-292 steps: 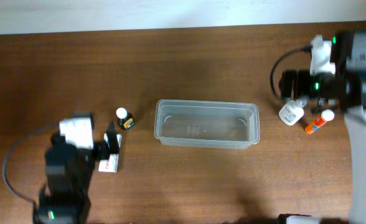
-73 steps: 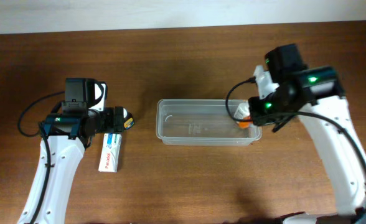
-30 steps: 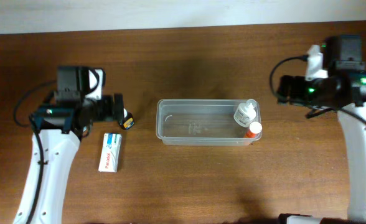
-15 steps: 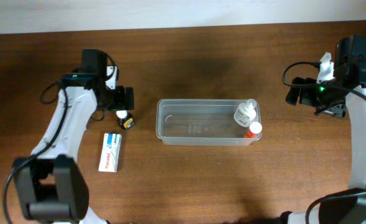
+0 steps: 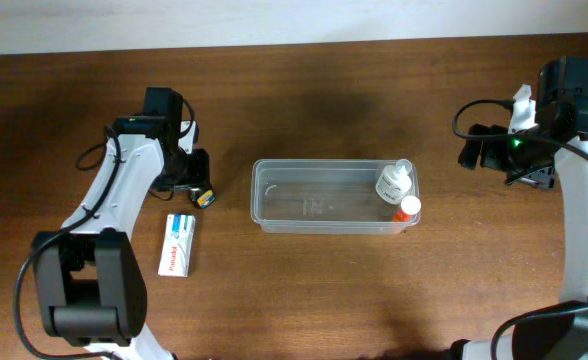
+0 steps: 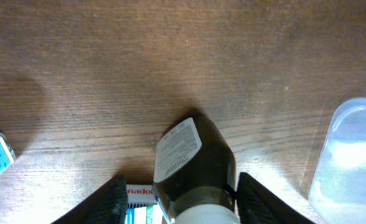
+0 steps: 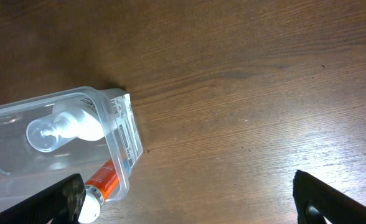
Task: Pack container
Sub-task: 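Grasp the dark brown bottle with the left gripper, then carry the brown bottle right and set it in the container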
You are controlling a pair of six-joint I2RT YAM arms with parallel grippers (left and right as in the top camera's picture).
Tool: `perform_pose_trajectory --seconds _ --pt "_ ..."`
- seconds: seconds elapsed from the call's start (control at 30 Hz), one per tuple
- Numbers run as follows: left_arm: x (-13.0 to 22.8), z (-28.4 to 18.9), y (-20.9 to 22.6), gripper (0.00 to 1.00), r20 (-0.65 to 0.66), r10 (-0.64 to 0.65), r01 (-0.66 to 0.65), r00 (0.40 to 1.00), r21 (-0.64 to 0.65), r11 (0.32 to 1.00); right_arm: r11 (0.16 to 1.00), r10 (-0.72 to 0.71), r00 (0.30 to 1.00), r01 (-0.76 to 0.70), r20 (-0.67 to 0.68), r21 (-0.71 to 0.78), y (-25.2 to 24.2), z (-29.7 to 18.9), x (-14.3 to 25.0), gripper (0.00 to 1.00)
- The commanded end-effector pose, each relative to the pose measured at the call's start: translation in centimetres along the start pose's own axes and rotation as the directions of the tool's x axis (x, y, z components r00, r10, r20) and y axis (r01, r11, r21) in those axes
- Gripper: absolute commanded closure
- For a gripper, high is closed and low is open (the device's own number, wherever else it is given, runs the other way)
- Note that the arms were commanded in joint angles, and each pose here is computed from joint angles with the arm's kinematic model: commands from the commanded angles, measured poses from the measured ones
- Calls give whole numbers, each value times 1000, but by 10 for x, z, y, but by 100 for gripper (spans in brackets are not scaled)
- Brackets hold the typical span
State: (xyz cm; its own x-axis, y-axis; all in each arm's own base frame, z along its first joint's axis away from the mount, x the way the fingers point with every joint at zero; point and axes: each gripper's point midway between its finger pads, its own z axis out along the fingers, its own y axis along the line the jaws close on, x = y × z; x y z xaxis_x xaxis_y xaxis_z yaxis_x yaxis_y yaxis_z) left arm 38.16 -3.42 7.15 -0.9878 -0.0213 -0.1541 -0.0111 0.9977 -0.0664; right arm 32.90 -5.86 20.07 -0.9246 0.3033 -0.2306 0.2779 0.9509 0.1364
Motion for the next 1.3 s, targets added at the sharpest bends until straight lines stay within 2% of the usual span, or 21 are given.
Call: perform_pose_trajectory --seconds 0.0,0.17,0.43,0.63,0.77,0.83,1.1,1.27 --pt "4 2 -2 55 -22 -1 1 1000 10 1000 1000 4 1000 -4 -13 -7 0 3 2 1" --pt "5 2 -2 77 -27 -1 1 1000 10 1000 1000 4 1000 -4 -13 -7 0 3 2 1" --pt "3 -15 -7 95 -16 1 -1 1000 29 1000 1000 4 1000 -4 -13 -7 0 3 2 1" --pt "-17 -89 -38 98 120 71 -77 990 54 996 1000 3 1000 -3 -13 -7 0 3 2 1" --pt "-28 -149 -89 99 273 174 -203 946 83 976 1000 4 1000 -4 -13 -7 0 3 2 1" --pt "-26 -162 -114 99 310 224 -264 924 95 960 1000 4 1000 -4 -13 -7 0 3 2 1" --pt "4 -158 -228 99 368 414 -493 833 154 856 1000 4 1000 -4 -13 -7 0 3 2 1" --pt "17 -123 -285 100 362 502 -586 785 172 792 1000 5 1000 -5 -20 -6 0 3 4 1"
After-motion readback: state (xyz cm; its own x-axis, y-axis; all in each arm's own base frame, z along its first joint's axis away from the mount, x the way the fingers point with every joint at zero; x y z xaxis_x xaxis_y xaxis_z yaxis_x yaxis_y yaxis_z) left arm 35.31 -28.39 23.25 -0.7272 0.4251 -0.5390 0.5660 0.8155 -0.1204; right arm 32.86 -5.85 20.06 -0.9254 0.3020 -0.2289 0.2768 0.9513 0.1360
